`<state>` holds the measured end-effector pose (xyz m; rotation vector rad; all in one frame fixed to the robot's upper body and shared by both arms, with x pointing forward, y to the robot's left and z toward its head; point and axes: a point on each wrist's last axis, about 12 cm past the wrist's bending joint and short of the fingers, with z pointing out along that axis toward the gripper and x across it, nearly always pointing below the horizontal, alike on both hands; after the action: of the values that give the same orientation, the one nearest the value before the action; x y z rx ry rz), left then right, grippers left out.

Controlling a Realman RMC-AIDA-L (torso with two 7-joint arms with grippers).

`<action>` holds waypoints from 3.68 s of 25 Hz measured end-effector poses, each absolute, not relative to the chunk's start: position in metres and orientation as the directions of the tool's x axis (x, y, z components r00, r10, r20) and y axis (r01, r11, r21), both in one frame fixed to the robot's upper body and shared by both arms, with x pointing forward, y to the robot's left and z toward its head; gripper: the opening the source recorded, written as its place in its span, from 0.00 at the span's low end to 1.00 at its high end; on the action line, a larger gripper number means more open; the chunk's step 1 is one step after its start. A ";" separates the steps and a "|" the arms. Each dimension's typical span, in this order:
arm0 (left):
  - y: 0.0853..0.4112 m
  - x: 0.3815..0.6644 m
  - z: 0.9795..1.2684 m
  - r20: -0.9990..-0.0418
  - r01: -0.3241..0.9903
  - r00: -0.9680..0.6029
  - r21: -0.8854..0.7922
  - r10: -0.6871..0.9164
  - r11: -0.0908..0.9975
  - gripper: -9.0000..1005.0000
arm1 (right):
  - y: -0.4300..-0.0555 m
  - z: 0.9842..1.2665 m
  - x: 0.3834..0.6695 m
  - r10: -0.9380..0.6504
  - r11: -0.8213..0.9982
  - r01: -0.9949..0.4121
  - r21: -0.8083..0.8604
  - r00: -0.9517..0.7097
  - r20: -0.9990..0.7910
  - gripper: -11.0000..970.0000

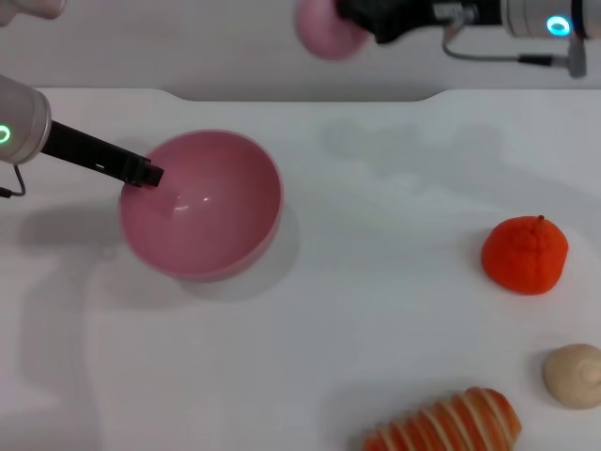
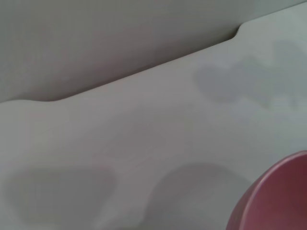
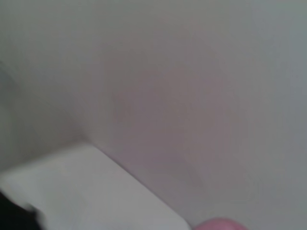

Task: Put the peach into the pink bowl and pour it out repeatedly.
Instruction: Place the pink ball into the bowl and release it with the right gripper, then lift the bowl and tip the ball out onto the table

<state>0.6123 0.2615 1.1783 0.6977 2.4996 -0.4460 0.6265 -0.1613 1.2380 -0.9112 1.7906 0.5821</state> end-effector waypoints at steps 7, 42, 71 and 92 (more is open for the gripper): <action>0.258 0.613 1.179 -0.540 0.560 -0.743 -0.179 0.395 0.809 0.05 | -0.101 1.241 0.605 -0.387 0.376 -0.923 -0.082 -0.076 -0.919 0.05; 0.260 0.627 1.185 -0.712 0.572 -0.607 -0.082 0.354 0.816 0.05 | -0.160 1.194 0.616 -0.104 0.660 -0.751 -0.017 -0.068 -0.992 0.64; 0.145 0.550 1.110 -0.681 0.201 0.253 0.732 0.687 0.651 0.05 | -0.306 1.161 0.589 0.320 0.916 -0.372 0.148 0.460 -0.828 0.65; 0.133 0.528 1.110 -0.614 0.113 0.368 0.775 0.699 0.621 0.05 | -0.304 1.155 0.594 0.301 0.925 -0.353 0.142 0.450 -0.841 0.65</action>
<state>0.5280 0.1327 1.1096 0.8504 1.1564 0.4406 0.5937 -0.3042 1.1552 -0.0559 1.0274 0.4048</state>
